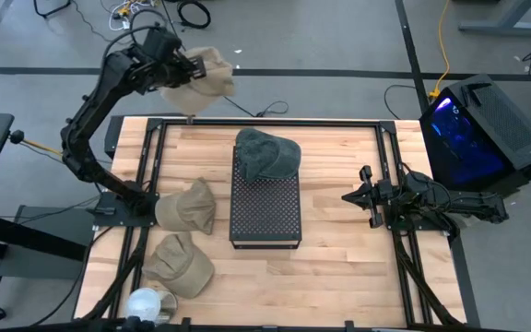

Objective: Pick & Place hat
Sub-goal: Put the top brown cap on the shelf

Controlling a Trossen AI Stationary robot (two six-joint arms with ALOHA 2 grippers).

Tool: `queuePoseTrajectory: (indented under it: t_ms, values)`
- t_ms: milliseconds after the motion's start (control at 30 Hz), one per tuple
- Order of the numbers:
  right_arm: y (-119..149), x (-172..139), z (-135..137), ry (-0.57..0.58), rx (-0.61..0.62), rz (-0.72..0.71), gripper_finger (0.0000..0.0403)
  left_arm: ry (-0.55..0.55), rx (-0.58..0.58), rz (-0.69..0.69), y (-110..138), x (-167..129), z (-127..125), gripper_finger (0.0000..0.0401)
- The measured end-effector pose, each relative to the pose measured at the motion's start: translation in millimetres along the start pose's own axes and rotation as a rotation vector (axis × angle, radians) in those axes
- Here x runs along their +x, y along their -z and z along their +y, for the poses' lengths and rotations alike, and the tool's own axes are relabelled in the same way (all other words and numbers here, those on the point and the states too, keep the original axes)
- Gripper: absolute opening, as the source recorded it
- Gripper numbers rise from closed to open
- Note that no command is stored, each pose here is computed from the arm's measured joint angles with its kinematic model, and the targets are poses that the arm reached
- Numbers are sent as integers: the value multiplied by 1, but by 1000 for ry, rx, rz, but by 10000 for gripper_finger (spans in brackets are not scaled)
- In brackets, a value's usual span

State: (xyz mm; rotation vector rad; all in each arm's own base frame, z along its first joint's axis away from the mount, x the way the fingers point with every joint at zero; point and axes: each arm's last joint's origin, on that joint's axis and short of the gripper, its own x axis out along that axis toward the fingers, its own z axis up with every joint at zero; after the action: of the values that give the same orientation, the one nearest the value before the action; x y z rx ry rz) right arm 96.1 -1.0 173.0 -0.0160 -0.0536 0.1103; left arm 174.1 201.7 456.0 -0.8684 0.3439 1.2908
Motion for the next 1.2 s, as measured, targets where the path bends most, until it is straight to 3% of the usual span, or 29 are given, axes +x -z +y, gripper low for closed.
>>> queuePoseTrajectory:
  t_ms: [500,1200]
  values:
    - [0,0,0,0,0,0,7,253,122,-24,4,-52,-30,2]
    - [0,0,0,0,0,0,7,501,294,86,60,-98,-68,2]
